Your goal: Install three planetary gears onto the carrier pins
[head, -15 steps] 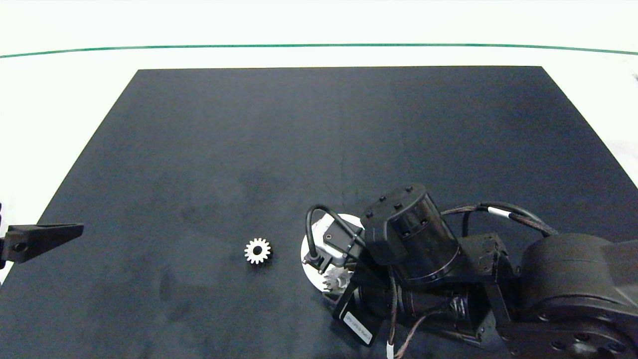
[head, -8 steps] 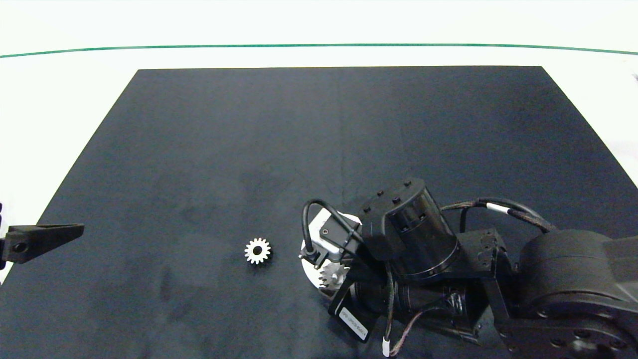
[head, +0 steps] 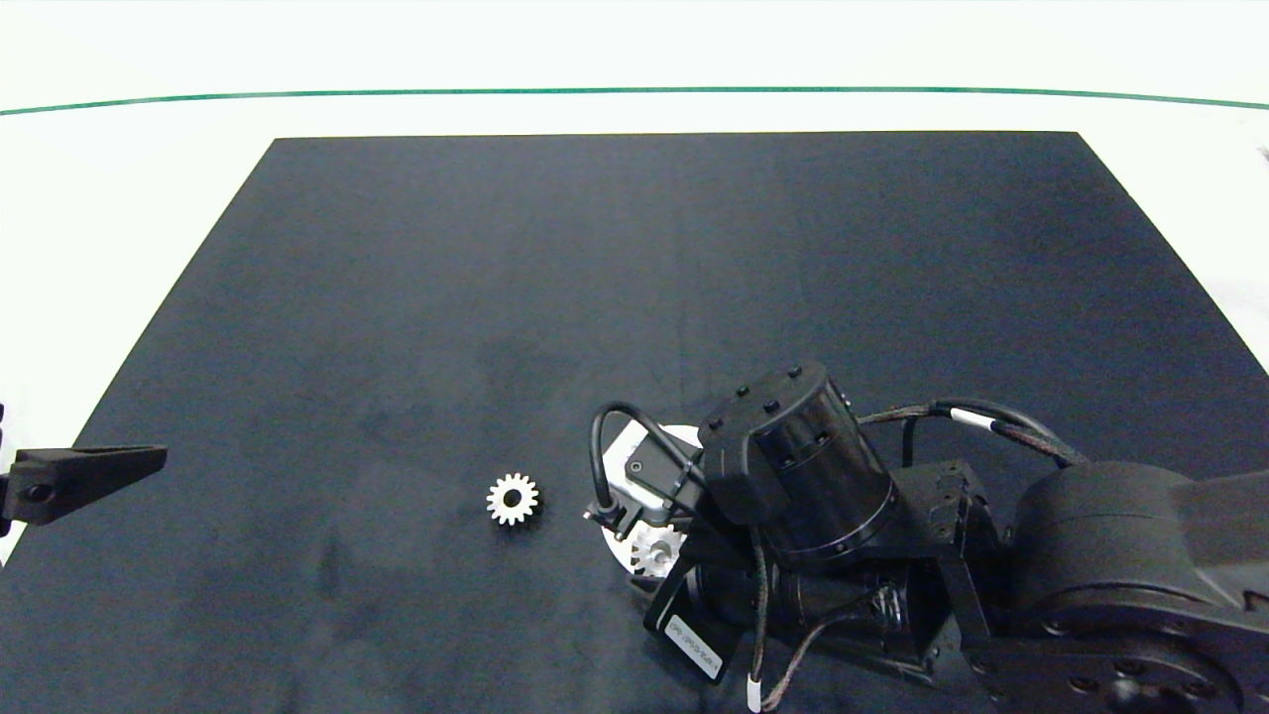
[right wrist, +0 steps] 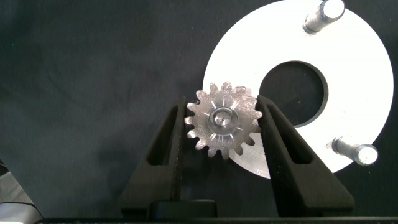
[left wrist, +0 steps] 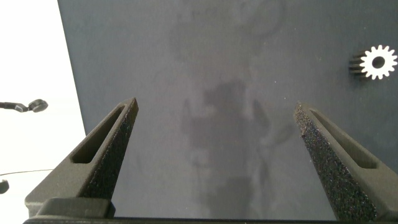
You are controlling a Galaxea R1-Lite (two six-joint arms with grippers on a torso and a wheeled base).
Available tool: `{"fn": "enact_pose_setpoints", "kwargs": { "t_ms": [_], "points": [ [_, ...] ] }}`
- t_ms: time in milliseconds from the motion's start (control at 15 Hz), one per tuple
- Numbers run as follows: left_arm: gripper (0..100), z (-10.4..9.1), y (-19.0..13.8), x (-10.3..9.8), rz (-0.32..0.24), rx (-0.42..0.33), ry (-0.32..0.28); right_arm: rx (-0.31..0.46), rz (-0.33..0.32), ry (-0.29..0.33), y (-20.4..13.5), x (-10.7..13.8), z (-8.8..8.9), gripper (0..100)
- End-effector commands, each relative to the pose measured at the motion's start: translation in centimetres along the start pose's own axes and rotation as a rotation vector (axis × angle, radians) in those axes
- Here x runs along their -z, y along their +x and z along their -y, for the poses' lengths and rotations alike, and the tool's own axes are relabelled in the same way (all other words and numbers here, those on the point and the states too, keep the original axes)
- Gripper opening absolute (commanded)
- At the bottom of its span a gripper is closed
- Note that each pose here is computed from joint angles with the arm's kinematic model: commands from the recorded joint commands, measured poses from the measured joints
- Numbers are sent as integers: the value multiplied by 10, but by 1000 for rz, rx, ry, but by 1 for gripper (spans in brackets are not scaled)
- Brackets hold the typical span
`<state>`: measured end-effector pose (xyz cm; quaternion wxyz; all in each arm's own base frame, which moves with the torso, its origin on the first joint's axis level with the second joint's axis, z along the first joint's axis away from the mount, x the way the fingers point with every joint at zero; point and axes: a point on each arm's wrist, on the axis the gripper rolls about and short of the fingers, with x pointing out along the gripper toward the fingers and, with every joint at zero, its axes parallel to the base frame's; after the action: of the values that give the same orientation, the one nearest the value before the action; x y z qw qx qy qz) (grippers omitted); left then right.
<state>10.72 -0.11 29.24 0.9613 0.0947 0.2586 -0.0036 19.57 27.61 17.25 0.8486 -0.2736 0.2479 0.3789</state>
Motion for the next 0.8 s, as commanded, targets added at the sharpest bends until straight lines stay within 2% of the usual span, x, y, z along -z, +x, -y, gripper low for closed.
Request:
{"fn": "enact_pose_setpoints", "kwargs": {
  "t_ms": [67,733,800],
  "points": [
    [100,0,0,0,-2,-1,1,1,-7,-2,0,2,0,22],
    [100,0,0,1,-5,1,2,14,-19,-7,0,5,0,22],
    [100,0,0,1,-5,1,2,15,-18,-7,-1,5,0,100]
  ]
}}
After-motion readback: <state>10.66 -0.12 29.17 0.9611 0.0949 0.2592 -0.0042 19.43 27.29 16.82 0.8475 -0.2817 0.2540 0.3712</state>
